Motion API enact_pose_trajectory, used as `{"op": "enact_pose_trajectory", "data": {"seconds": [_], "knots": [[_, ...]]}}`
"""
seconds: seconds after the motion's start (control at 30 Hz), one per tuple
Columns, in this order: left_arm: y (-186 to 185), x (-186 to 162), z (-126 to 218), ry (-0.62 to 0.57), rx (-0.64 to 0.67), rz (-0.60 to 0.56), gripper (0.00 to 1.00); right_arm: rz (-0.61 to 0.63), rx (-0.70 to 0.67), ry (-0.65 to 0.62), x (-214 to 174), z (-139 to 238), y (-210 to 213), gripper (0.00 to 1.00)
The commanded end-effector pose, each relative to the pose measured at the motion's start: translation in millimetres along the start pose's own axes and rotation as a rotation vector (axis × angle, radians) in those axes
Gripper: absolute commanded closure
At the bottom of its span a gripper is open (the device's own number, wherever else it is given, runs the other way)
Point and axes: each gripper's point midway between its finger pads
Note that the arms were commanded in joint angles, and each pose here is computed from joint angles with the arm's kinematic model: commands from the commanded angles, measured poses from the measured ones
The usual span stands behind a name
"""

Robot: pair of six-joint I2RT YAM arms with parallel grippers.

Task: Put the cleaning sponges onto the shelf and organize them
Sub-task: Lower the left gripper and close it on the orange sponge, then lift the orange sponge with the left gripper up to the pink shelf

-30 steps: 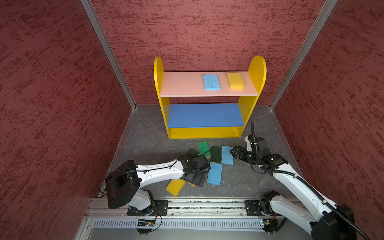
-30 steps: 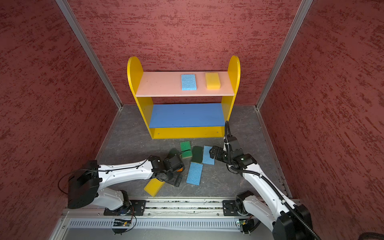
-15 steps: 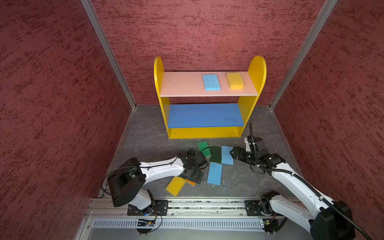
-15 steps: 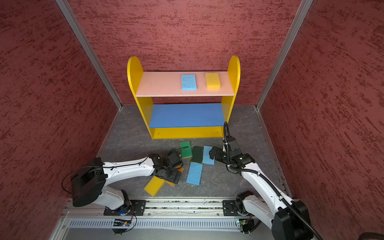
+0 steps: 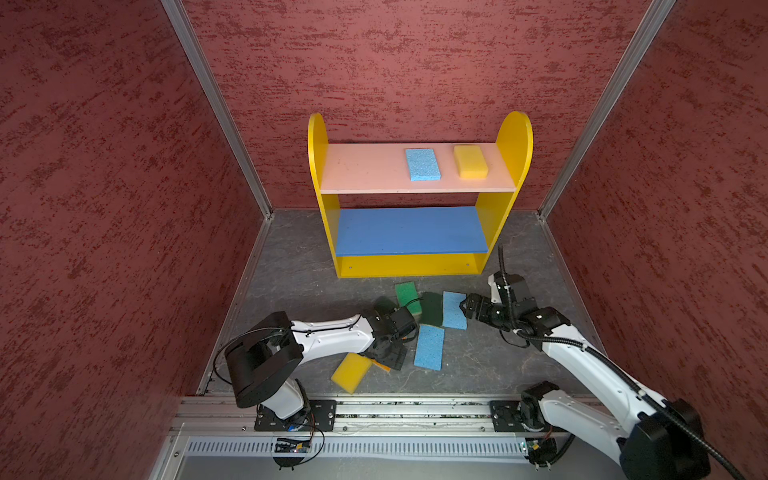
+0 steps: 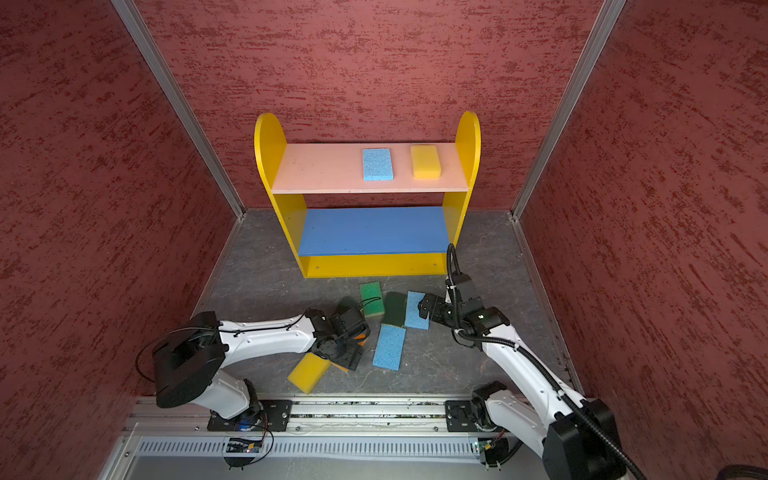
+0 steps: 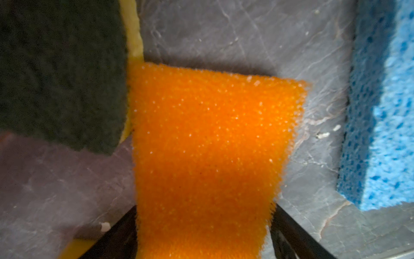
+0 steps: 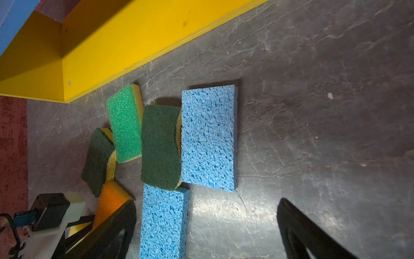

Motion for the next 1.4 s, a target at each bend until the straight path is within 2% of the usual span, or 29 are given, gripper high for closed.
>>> {"op": "enact_pose_trajectory", "data": {"seconds": [0.0, 0.43, 0.83, 1.03, 1.37], "knots": [[-6.1, -1.3, -1.5, 0.012, -0.003, -0.015, 0.15, -0.002, -0.003, -0.030, 3.6, -0.4, -2.9, 0.01], [-3.2, 12.1, 9.3, -0.004, 0.050, -0.017, 0.31, 0.016, 0.002, -0.047, 6.0, 5.5, -1.4, 0.01], [-11.1, 44.2, 62.2, -0.117, 0.023, -0.006, 0.34, 0.044, 0.005, -0.076, 13.3, 14.6, 2.7, 0.01], [-11.7, 61.0, 104.3, -0.199, 0.015, -0.013, 0.35, 0.049, 0.018, -0.091, 16.2, 19.1, 6.2, 0.01], [-3.5, 95.2, 201.4, -0.386, 0.035, -0.051, 0.37, 0.066, 0.028, -0.111, 20.4, 26.5, 9.8, 0.01]]}}
Point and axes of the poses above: each gripper's point midway between its finger pads, its own z axis back along the fingers, its own y axis along the line the jaws close on, x = y × z, and after that the axes turned 1 degree about -z, right-handed
